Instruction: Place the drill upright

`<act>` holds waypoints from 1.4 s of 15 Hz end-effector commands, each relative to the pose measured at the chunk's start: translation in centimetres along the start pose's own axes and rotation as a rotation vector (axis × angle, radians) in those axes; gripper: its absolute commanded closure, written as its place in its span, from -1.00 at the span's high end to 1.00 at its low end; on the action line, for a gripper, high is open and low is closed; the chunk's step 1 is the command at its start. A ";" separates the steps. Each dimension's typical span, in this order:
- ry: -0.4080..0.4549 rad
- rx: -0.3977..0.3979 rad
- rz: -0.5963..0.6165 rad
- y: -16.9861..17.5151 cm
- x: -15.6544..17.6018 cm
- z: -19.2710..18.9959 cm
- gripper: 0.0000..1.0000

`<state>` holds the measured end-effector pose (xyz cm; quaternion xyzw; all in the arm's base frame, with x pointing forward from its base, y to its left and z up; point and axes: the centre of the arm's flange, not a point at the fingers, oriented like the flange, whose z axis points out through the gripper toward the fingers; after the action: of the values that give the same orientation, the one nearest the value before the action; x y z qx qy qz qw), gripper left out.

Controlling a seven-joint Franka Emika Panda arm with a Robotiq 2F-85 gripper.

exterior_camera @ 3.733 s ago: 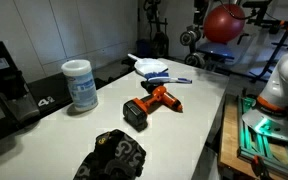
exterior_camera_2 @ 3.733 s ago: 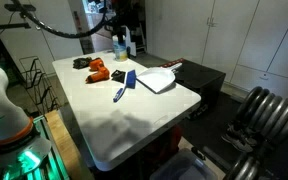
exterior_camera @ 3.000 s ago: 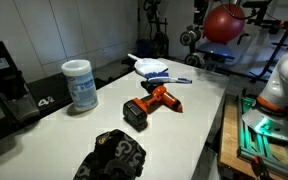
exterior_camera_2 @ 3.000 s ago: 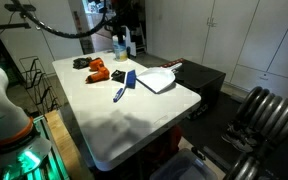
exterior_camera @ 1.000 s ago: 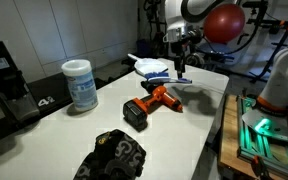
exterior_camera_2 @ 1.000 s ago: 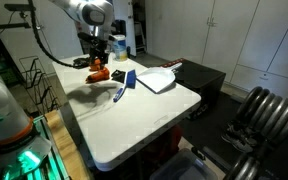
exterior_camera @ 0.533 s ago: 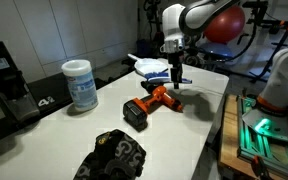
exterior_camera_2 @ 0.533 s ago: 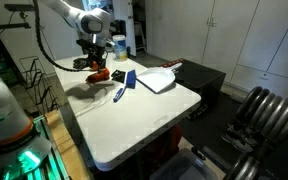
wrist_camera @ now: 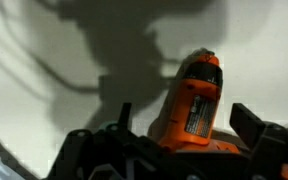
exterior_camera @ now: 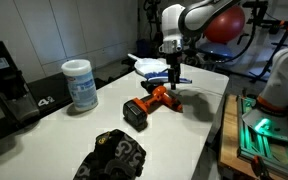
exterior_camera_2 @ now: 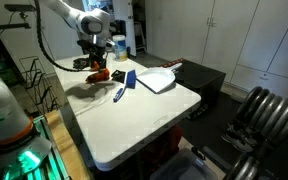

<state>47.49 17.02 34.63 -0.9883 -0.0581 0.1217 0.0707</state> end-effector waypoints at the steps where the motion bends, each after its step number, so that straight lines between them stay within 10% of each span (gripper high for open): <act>1: 0.038 0.041 0.013 -1.2 0.4 2.4 1.00; 19: 0.108 -0.055 0.134 -2.2 1.4 7.1 1.00; 21: 0.113 -0.070 0.131 -2.4 1.7 7.3 0.45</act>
<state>46.77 19.95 28.71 -0.9958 0.0027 0.0771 0.0490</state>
